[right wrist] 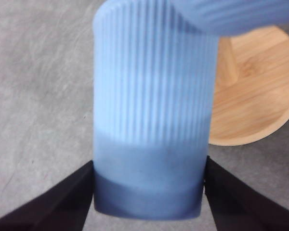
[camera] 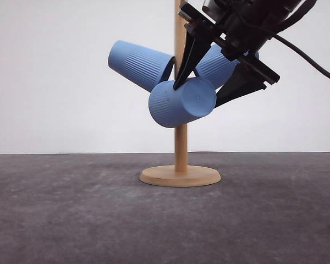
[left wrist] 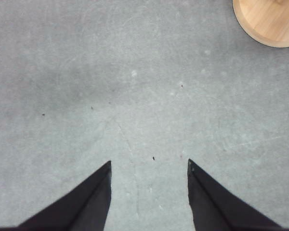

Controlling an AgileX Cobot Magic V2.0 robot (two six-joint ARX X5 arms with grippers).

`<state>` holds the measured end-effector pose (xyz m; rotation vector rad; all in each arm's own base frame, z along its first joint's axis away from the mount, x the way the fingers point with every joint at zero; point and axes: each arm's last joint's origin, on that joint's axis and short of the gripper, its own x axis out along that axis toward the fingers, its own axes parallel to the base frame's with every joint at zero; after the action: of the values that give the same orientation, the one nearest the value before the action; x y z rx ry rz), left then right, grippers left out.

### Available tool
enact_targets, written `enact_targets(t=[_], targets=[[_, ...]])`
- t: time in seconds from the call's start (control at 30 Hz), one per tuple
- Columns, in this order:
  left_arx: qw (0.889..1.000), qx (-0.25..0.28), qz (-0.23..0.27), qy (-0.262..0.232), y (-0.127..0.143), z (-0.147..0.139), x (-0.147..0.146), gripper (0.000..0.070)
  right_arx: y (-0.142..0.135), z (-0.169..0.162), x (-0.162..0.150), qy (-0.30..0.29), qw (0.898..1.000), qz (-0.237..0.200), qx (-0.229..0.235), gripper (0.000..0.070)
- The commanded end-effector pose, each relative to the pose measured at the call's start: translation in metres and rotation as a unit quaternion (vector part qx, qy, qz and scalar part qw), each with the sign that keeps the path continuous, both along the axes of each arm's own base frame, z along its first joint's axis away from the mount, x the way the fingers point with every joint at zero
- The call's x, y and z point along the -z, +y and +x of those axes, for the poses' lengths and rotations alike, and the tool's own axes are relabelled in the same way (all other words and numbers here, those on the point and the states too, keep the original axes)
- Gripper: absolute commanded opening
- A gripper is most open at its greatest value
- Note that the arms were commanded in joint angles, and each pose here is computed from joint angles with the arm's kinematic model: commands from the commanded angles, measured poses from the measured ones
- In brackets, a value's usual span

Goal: Place three cups

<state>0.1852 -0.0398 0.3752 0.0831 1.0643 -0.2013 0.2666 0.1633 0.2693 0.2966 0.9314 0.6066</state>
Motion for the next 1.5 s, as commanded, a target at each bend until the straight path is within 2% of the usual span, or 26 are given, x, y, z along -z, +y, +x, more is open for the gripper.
enact_targets(t=[0.0,0.13,0.2,0.4,0.67,0.87,1.03,1.13,1.2,1.33,1.47], targets=[[1.000,0.000,-0.001,-0.006,-0.001,0.001,-0.003,0.0283,0.003,0.005,-0.003,-0.007,1.000,0.003,0.009,0.0339],[1.000,0.000,0.000,-0.006,-0.001,0.001,-0.003,0.0283,0.002,0.006,-0.003,-0.007,1.000,0.002,0.011,0.0501],[1.000,0.001,0.000,-0.007,-0.001,0.001,-0.003,0.0283,0.002,0.006,-0.004,-0.007,1.000,0.004,0.009,0.0527],[1.000,0.001,0.000,-0.006,-0.001,0.001,-0.003,0.0283,0.005,0.007,-0.008,-0.021,0.999,0.033,-0.013,0.0558],[1.000,0.001,0.001,0.000,0.000,0.000,-0.003,0.0283,0.000,0.011,-0.017,-0.037,0.998,0.045,-0.005,0.0558],[1.000,0.001,0.002,0.005,0.000,-0.001,-0.002,0.0283,-0.011,0.005,-0.033,-0.057,0.996,0.063,-0.010,0.0558],[1.000,0.001,0.003,0.008,0.000,-0.002,-0.002,0.0283,-0.029,-0.011,-0.053,-0.089,0.994,0.055,-0.010,0.0558],[1.000,0.002,0.003,0.008,0.000,-0.002,-0.002,0.0283,-0.046,-0.026,-0.065,-0.108,0.994,0.026,-0.012,0.0557],[1.000,0.004,0.005,0.008,0.000,-0.002,-0.002,0.0283,-0.060,-0.040,-0.072,-0.123,0.992,-0.021,0.005,0.0557],[1.000,0.005,0.007,0.002,0.001,-0.002,-0.003,0.0283,-0.087,-0.072,-0.084,-0.146,0.981,-0.121,0.047,0.0557],[1.000,0.001,0.005,-0.007,0.002,-0.001,-0.004,0.0283,-0.111,-0.105,-0.095,-0.158,0.969,-0.172,0.081,0.0557]])
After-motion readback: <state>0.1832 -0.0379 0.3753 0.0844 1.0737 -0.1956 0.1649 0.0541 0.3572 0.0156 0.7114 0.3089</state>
